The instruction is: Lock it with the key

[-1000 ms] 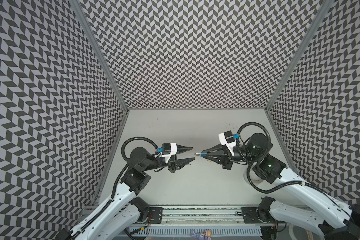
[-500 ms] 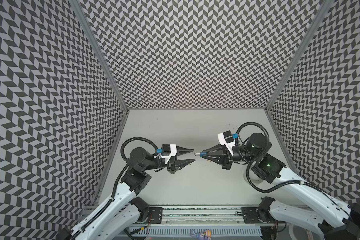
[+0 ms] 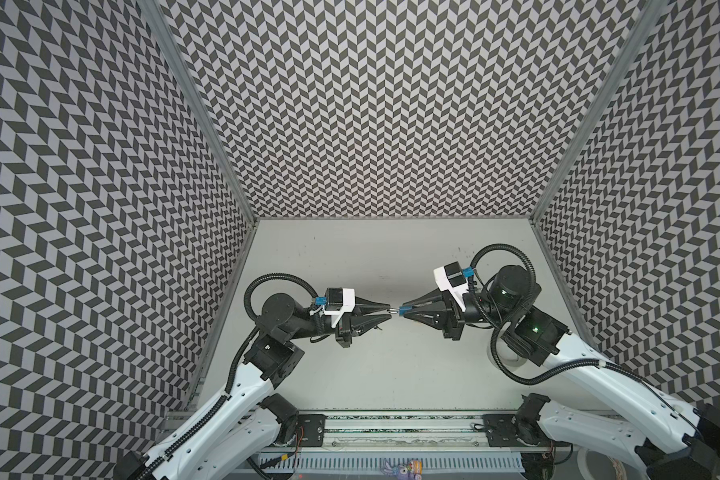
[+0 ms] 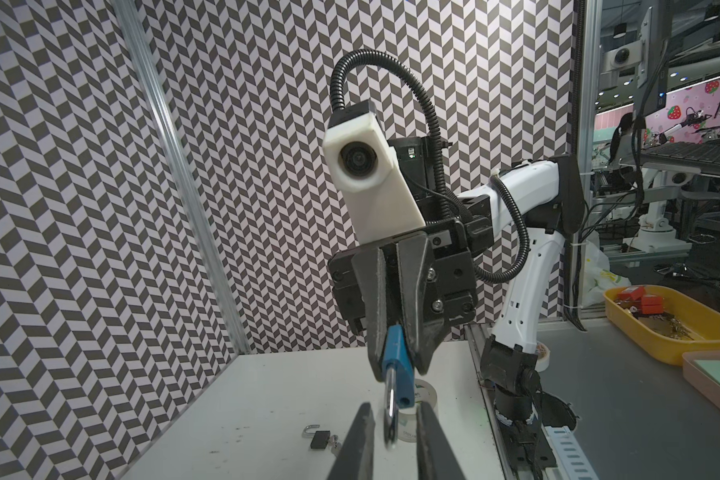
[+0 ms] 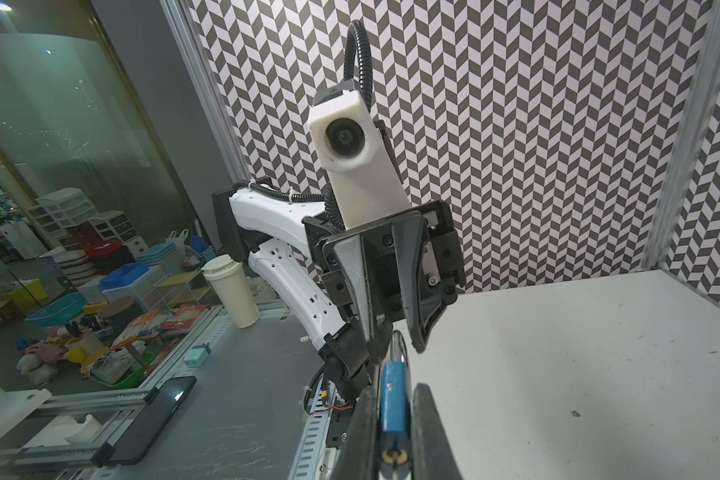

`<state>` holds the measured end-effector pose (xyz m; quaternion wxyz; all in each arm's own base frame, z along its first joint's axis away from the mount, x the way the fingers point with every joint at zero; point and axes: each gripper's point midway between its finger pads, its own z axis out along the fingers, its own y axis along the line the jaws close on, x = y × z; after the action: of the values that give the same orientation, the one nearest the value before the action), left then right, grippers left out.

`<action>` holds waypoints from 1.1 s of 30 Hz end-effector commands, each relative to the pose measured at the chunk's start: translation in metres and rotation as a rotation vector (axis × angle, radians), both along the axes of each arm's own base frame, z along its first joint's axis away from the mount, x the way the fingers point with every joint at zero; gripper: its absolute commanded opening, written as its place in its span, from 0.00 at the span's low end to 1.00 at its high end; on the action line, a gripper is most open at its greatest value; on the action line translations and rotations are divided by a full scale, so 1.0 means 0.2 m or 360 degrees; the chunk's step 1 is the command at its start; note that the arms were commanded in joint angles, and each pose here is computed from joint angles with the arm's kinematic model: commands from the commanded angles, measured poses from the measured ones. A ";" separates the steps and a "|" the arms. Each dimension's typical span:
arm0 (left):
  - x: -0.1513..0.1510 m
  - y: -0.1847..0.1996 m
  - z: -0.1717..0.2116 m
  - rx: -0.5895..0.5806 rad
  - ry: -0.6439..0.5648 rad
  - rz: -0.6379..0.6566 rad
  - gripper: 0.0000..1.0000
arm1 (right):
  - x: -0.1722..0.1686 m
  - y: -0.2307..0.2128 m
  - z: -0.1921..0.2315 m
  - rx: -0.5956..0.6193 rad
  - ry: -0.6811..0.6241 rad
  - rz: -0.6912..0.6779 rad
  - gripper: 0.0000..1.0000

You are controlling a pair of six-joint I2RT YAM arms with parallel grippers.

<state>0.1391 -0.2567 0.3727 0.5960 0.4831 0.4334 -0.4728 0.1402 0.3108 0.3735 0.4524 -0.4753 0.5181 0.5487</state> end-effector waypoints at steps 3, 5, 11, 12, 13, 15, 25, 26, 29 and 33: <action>-0.02 0.00 0.02 -0.0014 -0.0024 -0.0035 0.16 | -0.03 0.01 0.07 0.0057 -0.0059 0.0061 0.00; -0.02 0.00 0.02 -0.0017 -0.0028 -0.0035 0.13 | -0.03 0.01 0.07 0.0057 -0.0064 0.0058 0.00; -0.02 -0.01 0.01 -0.0006 -0.0021 -0.0040 0.12 | -0.03 0.00 0.08 0.0069 -0.0075 0.0052 0.00; -0.03 -0.01 0.01 -0.0008 -0.0024 -0.0042 0.14 | -0.03 0.00 0.08 0.0072 -0.0076 0.0050 0.00; -0.02 -0.01 0.01 -0.0008 -0.0023 -0.0040 0.15 | -0.03 0.00 0.08 0.0073 -0.0076 0.0053 0.00; -0.02 -0.01 0.01 -0.0005 -0.0020 -0.0042 0.17 | -0.03 0.01 0.08 0.0072 -0.0074 0.0053 0.00; -0.01 -0.02 0.00 0.0005 -0.0007 -0.0043 0.12 | -0.03 0.01 0.08 0.0077 -0.0075 0.0063 0.00; -0.01 -0.02 0.00 0.0006 -0.0004 -0.0043 0.12 | -0.04 0.01 0.08 0.0078 -0.0078 0.0065 0.00; -0.01 -0.02 0.00 0.0007 -0.0001 -0.0048 0.12 | -0.04 0.01 0.08 0.0079 -0.0082 0.0068 0.00; -0.01 -0.02 -0.01 0.0008 0.0004 -0.0048 0.07 | -0.04 0.01 0.08 0.0076 -0.0086 0.0072 0.00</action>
<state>0.1401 -0.2608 0.3673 0.5848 0.4862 0.4382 -0.4792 0.1388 0.3124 0.3713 0.4440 -0.4787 0.5167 0.5539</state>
